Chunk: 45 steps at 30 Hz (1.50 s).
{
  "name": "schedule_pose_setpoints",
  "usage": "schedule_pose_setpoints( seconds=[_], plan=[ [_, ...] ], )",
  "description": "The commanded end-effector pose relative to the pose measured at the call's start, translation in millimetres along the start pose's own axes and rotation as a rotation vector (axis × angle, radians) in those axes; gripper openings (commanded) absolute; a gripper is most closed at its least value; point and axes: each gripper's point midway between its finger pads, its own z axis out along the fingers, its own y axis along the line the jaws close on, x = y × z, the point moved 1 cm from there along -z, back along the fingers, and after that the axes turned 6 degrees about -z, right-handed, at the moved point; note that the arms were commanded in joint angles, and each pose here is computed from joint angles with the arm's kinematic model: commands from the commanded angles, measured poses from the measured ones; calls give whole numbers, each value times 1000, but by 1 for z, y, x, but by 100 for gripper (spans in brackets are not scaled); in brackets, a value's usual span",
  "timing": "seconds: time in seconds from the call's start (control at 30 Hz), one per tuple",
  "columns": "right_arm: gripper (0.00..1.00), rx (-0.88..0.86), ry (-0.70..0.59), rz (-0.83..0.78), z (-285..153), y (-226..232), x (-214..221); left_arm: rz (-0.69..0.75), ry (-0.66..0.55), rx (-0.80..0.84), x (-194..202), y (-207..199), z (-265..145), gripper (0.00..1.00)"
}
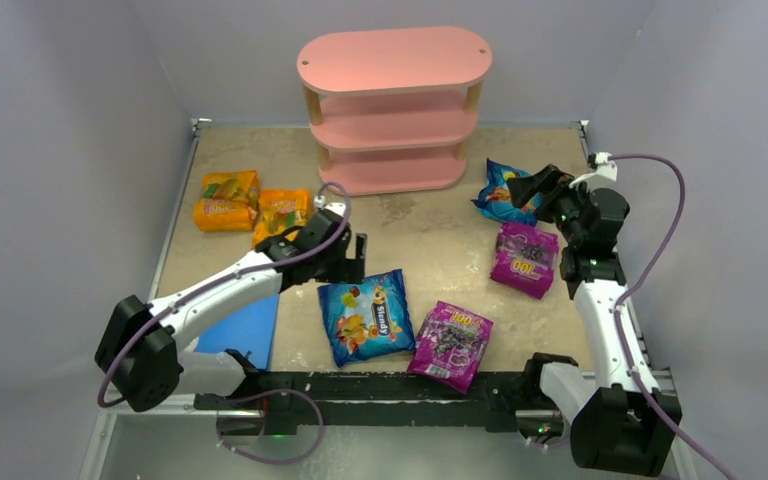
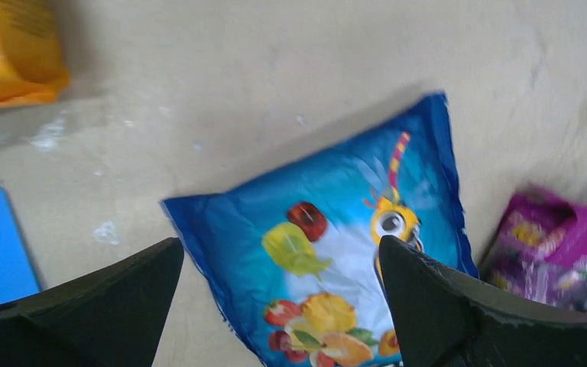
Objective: Place and organize the candy bags onto the shelf
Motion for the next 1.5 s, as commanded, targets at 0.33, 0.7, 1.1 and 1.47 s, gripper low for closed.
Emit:
schedule_pose_setpoints(
  seconds=[0.33, 0.7, 1.1, 1.47],
  plan=[
    [99, -236, -25, -95, -5, 39, 1, 395, 188, 252, 35, -69, 30, 99],
    [99, -267, 18, -100, 0, 43, 10, 454, 118, 80, 19, -41, 58, 99],
    [98, -252, 34, -85, 6, 39, 13, 323, 339, 395, 86, -64, 63, 98],
    [96, -232, 42, -70, 8, 35, 16, 318, 396, 362, 96, -58, 67, 35]
  ],
)
